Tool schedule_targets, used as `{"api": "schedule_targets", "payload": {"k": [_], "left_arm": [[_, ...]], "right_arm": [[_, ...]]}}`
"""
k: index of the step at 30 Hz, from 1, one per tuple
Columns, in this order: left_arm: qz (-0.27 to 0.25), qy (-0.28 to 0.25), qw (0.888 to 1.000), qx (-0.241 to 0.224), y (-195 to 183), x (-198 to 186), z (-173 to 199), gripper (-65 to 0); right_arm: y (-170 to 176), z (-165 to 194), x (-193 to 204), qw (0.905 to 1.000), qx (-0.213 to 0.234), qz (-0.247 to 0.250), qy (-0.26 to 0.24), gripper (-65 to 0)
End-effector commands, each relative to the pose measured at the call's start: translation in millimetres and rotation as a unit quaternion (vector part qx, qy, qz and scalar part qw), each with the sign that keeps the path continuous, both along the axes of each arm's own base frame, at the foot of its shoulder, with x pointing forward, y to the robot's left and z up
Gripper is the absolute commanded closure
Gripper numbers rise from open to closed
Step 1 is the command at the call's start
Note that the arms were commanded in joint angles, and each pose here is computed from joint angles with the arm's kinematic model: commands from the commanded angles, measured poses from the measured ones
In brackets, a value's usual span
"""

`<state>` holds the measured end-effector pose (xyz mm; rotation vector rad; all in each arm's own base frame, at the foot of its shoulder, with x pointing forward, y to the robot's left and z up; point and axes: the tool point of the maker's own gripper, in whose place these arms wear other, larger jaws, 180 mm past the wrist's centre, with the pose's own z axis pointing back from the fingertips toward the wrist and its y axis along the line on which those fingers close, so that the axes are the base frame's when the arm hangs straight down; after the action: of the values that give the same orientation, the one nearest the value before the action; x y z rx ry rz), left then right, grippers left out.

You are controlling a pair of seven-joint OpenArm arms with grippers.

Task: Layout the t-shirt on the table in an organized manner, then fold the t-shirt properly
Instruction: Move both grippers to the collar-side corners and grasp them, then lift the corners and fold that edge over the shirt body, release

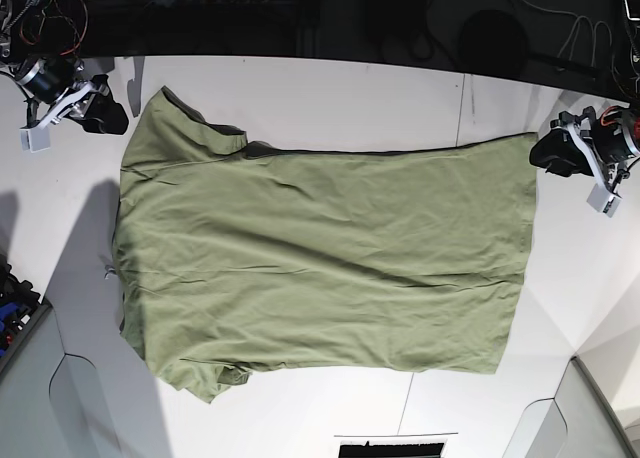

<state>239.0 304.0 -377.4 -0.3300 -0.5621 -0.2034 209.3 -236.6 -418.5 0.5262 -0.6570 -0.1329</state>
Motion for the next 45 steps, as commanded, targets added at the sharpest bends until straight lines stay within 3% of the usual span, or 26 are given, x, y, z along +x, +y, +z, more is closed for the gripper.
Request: {"api": "schedule_targets", "payload": {"k": [1,6,12,22,30,32,35,39,45], "left_arm": [[-0.003,-0.023,1.0,0.008,7,10,14,-33.7],[0.027,-0.014,0.999,0.039,27,7,1,-33.8],[0.064,0.016,0.998,0.008,36,-6,-17,-33.8],[0.023,0.049,0.998,-0.02,1,-20,-38,-33.7],[0.01,0.056,0.998,-0.024,-9,-24,-44,-33.5],[0.011,0.051,0.998,-0.025,-9,-22,-43,-28.4],[0.013,0.048,0.998,-0.03,-10,-21,-42,-12.4],[0.019,0.035,0.998,-0.046,-13,-16,-37,0.0],[-0.002,0.043,0.998,-0.043,-21,-18,-32,0.0]], "right_arm": [[-3,-3,-6,0.9996,-0.016,0.014,0.016,-27.8],[-2,-3,-5,0.9996,-0.015,0.014,0.016,-27.8],[10,-3,-3,0.9993,-0.01,0.033,0.014,-27.8],[56,-10,-1,0.9984,0.025,0.049,0.011,-27.8],[62,-10,5,0.9988,0.028,0.04,-0.002,-26.2],[61,-9,7,0.9989,0.024,0.041,-0.004,-16.5],[61,-8,10,0.9989,0.024,0.04,-0.008,0.0],[61,-7,13,0.9989,0.02,0.041,-0.011,0.0],[59,-7,10,0.9989,0.015,0.044,-0.005,0.0]]}}
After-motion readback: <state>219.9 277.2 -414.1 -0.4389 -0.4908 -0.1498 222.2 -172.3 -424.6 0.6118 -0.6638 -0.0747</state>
